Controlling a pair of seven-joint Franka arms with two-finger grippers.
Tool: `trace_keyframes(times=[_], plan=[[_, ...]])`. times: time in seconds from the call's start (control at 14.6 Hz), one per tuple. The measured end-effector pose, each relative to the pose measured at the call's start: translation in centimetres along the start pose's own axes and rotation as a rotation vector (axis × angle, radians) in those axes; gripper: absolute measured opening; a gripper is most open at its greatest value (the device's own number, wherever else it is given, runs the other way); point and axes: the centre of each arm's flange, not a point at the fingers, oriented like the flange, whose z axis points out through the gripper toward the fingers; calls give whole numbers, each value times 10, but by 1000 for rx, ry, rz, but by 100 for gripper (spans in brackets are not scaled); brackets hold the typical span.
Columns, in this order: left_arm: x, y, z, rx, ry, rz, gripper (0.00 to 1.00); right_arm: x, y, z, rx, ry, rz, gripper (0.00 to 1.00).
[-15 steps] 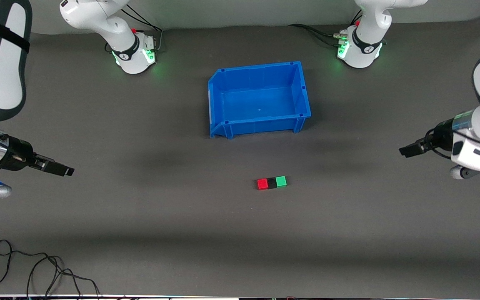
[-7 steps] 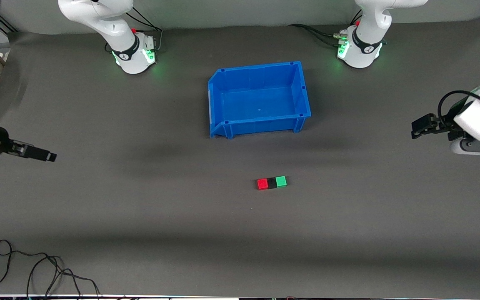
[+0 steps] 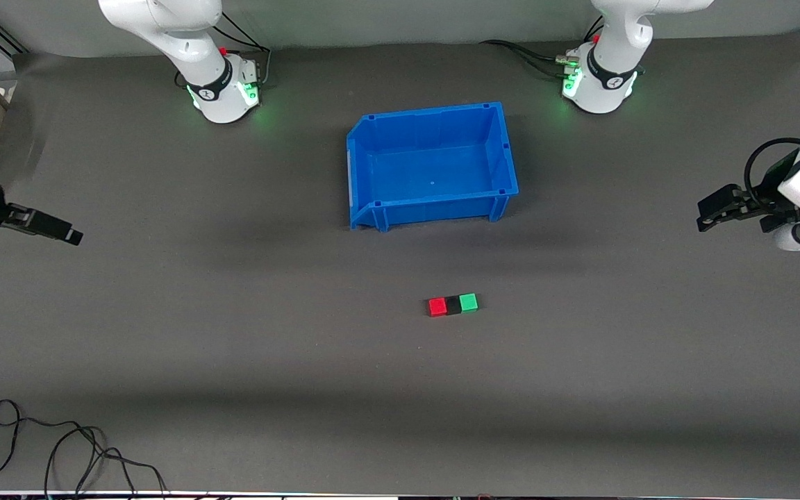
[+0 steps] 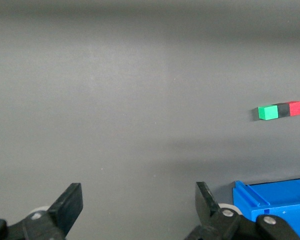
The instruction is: Attach green and red cubes to black cube
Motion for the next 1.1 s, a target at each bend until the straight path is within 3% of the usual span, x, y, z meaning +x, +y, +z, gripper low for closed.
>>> trace_keyframes(times=[0.48,0.75,1.1], plan=[[-5,0,-1,1,-43,-1,100,-17,10,-17,-4,3,17,100],[-8,0,2,4,-71,0,100,2,4,-38,5,49,13,100],[-9,-1,3,18,-82,1,100,17,-9,-41,7,53,-6,100]])
